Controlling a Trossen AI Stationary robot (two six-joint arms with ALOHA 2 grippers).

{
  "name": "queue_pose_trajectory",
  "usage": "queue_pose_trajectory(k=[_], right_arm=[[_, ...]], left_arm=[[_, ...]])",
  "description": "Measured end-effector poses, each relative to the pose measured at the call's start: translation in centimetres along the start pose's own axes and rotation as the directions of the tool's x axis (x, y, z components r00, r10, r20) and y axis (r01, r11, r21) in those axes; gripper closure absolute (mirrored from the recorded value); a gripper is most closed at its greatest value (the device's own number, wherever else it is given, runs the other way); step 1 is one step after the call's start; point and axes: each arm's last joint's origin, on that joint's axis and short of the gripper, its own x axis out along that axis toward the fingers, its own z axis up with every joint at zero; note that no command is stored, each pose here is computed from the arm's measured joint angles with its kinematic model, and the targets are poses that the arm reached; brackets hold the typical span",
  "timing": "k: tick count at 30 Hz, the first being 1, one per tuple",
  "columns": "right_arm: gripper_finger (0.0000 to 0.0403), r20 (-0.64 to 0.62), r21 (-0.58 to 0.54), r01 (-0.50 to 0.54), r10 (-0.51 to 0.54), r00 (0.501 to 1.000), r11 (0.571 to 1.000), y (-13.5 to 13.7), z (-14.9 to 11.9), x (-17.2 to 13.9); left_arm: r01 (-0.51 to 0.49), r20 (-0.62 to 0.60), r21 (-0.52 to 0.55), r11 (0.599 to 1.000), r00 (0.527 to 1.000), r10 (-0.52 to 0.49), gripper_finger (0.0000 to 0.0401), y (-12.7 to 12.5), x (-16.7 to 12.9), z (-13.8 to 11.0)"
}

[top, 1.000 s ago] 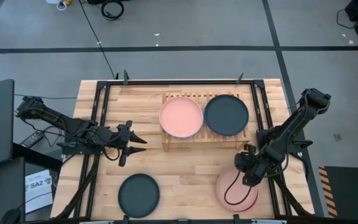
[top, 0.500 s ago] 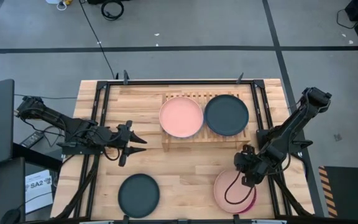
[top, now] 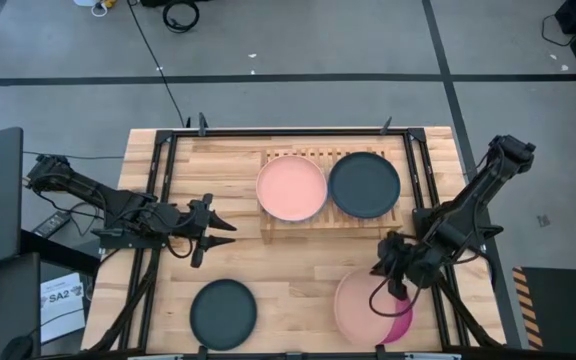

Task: Place and stack plates onto a shelf
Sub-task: Stack the brown plate on the top of the black plate on the shelf

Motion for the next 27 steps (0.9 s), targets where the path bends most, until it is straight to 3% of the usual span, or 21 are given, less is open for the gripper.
queue_pose_trajectory(k=[7, 16, 27], right_arm=[[0.0386, 0.139, 0.038, -0.090, 0.084, 0.987, 0.995, 0.8, 1.1, -0.8], [0.0386, 0.360, -0.072, -0.167, 0.182, 0.915, 0.983, 2.0, 3.5, -1.2], [0.0386, 0.644, -0.241, 0.009, 0.153, 0.749, 0.970, 2.0, 7.5, -2.1]], left_arm=[[0.000, 0.000, 0.000, 1.000, 1.000, 0.000, 0.0259, 0.0, 0.0, 0.0], [0.003, 0.012, -0.021, 1.000, 1.000, -0.003, 0.0259, 0.0, 0.0, 0.1], [0.010, 0.032, -0.095, 0.995, 0.999, -0.007, 0.0259, -0.1, 0.0, 0.3]])
